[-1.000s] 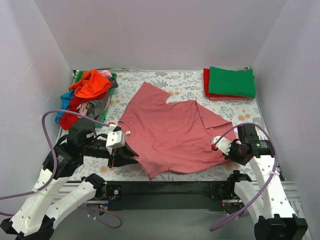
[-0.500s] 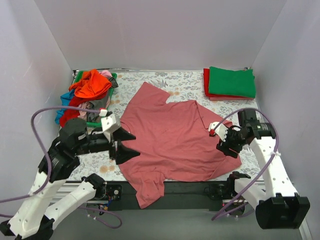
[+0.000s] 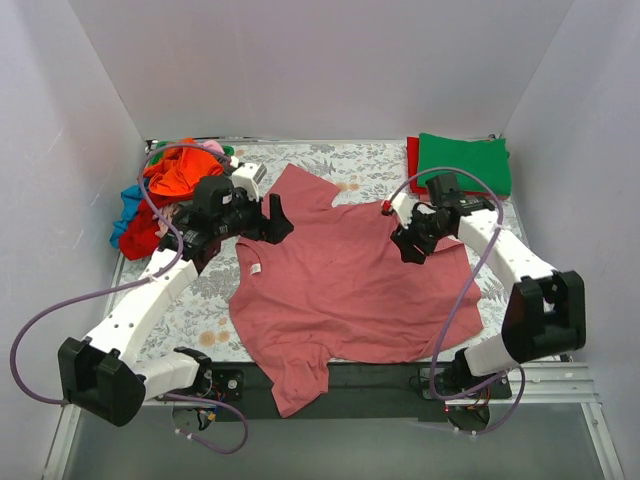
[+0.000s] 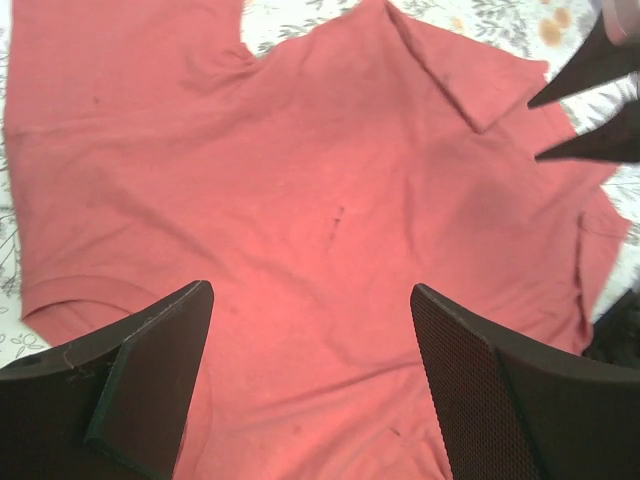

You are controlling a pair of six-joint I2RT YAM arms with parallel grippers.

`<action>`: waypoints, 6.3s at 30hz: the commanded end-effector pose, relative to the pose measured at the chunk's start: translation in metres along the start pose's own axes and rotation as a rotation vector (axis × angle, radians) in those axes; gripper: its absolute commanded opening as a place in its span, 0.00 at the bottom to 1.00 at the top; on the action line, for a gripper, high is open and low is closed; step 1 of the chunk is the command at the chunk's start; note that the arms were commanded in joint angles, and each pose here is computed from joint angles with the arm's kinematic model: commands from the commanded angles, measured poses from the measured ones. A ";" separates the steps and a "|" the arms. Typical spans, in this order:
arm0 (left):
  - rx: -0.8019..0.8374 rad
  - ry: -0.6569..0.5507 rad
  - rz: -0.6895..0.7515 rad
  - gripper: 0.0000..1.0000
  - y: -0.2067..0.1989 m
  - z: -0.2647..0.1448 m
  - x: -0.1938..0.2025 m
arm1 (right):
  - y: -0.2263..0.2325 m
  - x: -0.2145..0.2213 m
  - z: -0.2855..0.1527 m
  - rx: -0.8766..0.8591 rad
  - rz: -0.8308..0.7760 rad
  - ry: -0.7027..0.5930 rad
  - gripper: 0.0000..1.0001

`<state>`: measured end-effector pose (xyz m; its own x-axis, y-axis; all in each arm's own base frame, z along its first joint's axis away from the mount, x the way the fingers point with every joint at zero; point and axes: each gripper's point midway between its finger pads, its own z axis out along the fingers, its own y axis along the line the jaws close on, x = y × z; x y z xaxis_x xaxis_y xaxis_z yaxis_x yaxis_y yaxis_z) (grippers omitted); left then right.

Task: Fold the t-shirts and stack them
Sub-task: Flatten the tshirt out

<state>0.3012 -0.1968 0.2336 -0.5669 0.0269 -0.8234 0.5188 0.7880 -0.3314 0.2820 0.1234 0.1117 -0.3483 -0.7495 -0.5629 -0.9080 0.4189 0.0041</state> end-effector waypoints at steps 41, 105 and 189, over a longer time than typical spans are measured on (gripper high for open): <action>-0.156 -0.114 0.088 0.82 0.043 -0.009 0.053 | -0.093 0.012 0.057 0.284 0.197 0.233 0.15; -0.089 -0.059 -0.052 0.79 0.058 0.042 0.022 | -0.131 -0.026 0.013 0.256 0.197 0.079 0.01; -0.142 0.021 -0.134 0.78 0.095 0.058 0.050 | -0.103 0.041 0.061 0.128 0.255 0.237 0.35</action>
<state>0.3603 -0.1599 0.1193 -0.6779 -0.0732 -0.7315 0.3251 0.8627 -0.3875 0.3691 0.0839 0.0240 -0.6335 -0.6968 -0.3364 -0.7508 0.6587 0.0494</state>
